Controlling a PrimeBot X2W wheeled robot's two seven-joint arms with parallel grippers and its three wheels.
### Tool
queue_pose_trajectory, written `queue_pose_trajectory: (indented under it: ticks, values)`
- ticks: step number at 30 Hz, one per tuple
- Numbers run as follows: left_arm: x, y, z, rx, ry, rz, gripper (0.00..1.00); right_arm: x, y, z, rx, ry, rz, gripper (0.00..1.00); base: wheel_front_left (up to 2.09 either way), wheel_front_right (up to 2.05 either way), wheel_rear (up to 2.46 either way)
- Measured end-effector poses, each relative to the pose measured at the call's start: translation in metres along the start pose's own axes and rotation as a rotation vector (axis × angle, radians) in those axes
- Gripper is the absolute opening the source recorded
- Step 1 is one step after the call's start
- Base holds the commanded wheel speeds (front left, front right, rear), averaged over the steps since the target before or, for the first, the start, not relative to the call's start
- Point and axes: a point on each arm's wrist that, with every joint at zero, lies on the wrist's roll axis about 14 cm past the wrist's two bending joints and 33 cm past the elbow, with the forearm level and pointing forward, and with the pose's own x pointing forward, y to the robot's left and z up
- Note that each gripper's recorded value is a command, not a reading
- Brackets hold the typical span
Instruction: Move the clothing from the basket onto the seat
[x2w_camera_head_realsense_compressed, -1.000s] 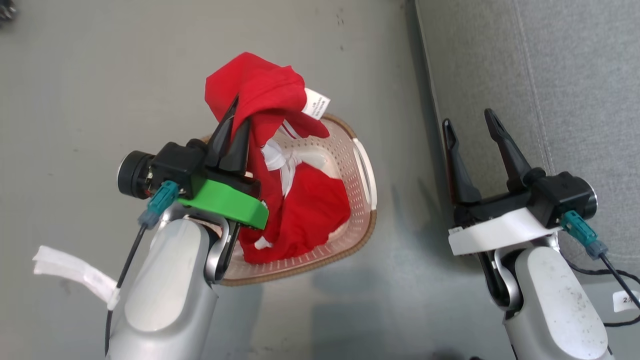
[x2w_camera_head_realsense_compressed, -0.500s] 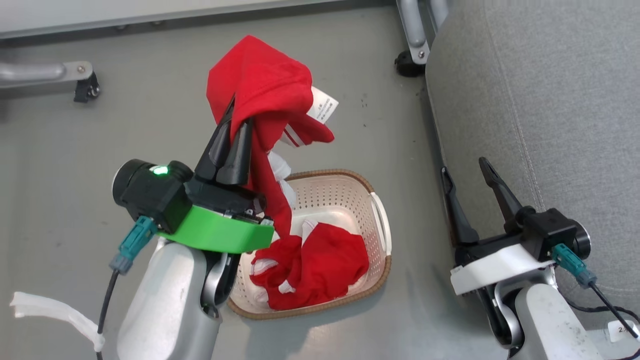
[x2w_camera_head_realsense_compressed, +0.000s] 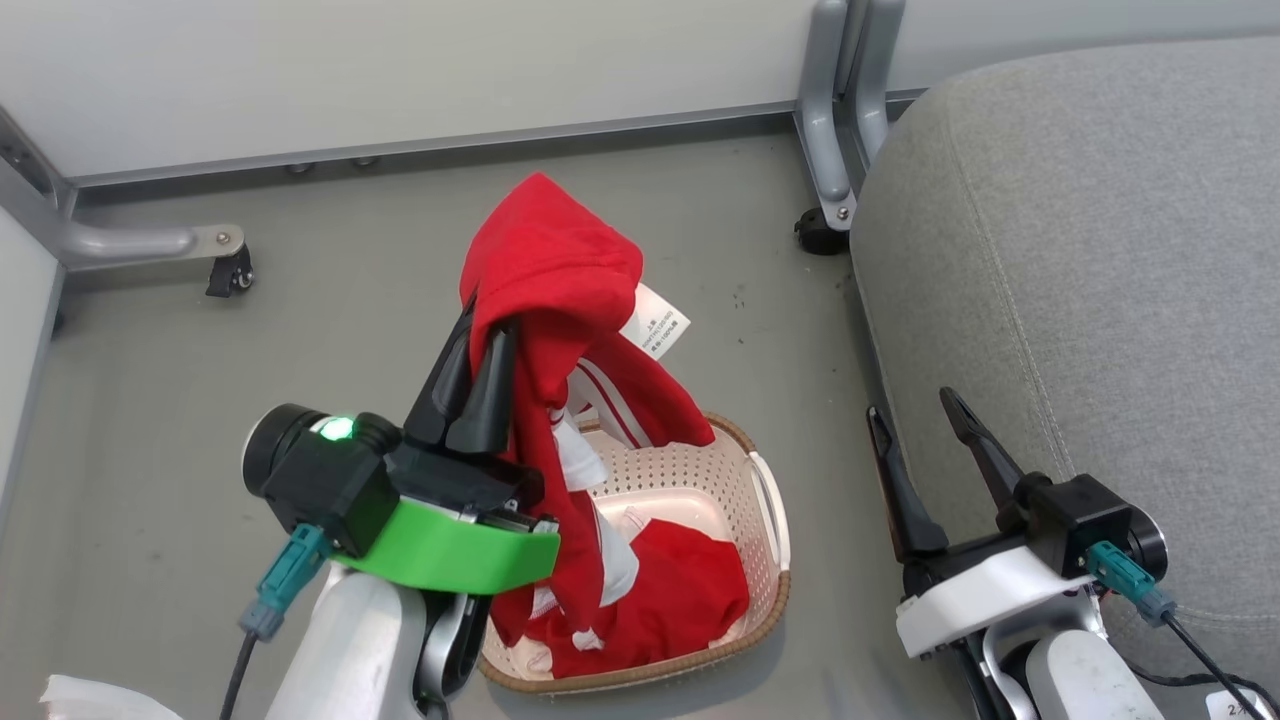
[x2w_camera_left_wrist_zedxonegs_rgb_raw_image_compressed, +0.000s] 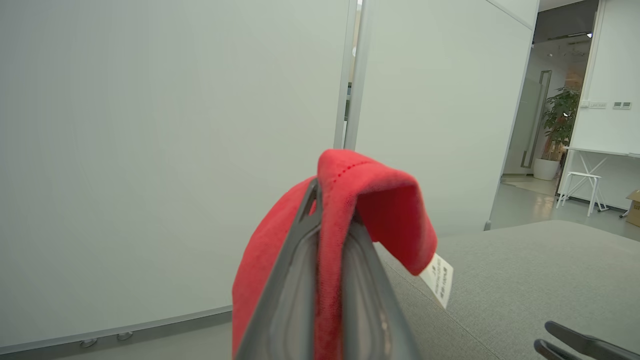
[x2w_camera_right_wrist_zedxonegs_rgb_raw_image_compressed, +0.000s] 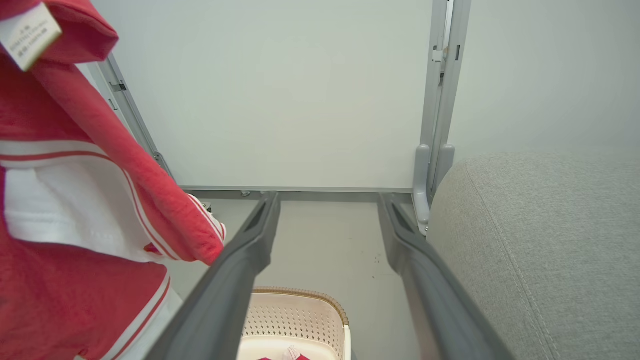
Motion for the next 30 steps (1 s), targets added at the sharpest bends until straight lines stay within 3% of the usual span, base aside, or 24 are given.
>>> queue_pose_trajectory:
  ticks: [20,30]
  values:
    - [-0.010,-0.010,0.011,0.001,-0.017,0.001,0.00,-0.007,0.022,0.004,0.036,0.011,0.053,1.00,0.00,0.00,0.00]
    - [-0.012,-0.008,0.006,0.003,-0.004,0.006,0.00,0.004,0.119,0.007,0.128,0.061,0.386,1.00,0.00,0.00,0.00]
